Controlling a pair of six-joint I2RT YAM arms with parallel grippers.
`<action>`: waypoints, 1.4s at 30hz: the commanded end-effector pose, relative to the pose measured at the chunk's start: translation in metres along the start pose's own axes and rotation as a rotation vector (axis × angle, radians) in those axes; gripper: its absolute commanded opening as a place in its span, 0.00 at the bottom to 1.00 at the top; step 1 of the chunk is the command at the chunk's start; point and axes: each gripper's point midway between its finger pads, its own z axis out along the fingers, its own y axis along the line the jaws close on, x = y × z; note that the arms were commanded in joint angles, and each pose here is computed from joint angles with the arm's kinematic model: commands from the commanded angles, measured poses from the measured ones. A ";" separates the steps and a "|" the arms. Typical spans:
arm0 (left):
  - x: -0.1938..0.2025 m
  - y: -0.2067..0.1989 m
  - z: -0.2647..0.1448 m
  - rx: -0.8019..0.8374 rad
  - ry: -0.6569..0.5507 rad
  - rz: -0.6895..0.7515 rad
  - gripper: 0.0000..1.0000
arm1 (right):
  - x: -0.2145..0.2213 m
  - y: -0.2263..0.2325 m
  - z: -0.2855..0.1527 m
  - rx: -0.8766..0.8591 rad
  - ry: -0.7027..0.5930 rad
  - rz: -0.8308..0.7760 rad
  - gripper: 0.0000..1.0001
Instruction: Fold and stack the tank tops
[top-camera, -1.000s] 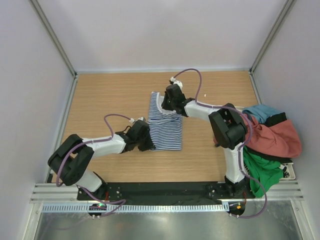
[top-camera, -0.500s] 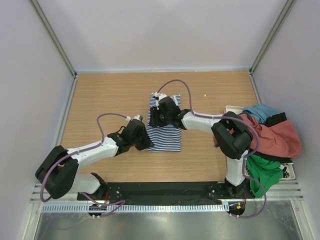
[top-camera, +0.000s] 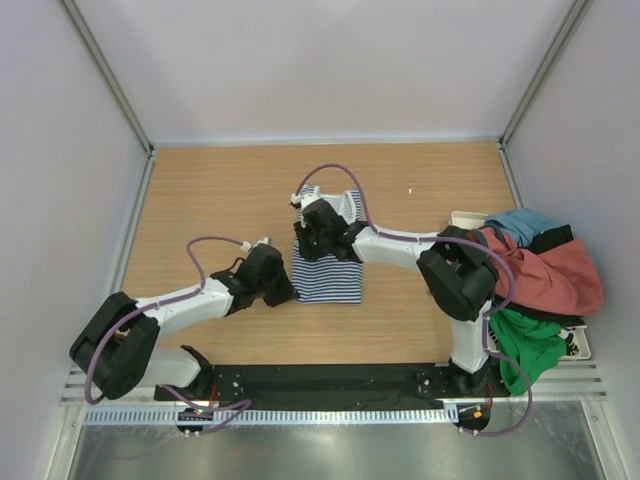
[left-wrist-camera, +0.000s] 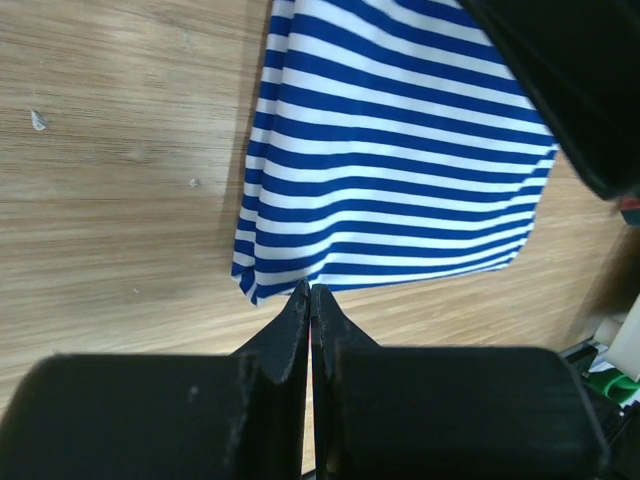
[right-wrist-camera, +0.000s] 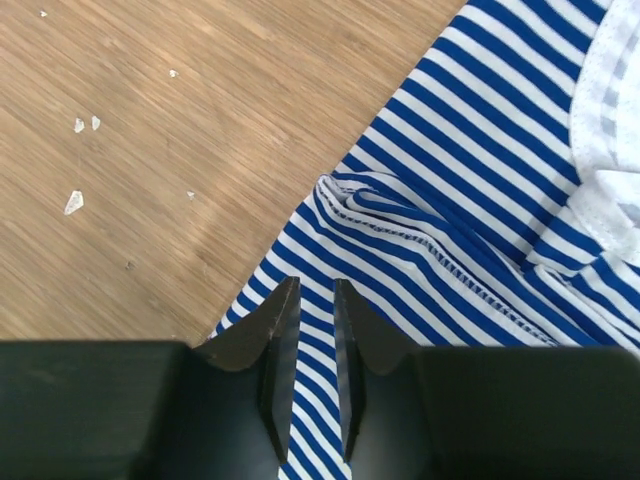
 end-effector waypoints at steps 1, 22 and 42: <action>-0.011 -0.013 0.009 0.023 -0.027 -0.020 0.00 | -0.013 0.019 0.005 -0.069 -0.039 0.026 0.17; 0.026 0.043 0.039 -0.127 0.083 -0.023 0.00 | -0.023 -0.054 0.055 0.278 -0.073 0.217 0.01; 0.031 0.046 0.040 -0.126 0.097 -0.015 0.00 | -0.086 -0.060 -0.004 0.248 -0.217 0.264 0.30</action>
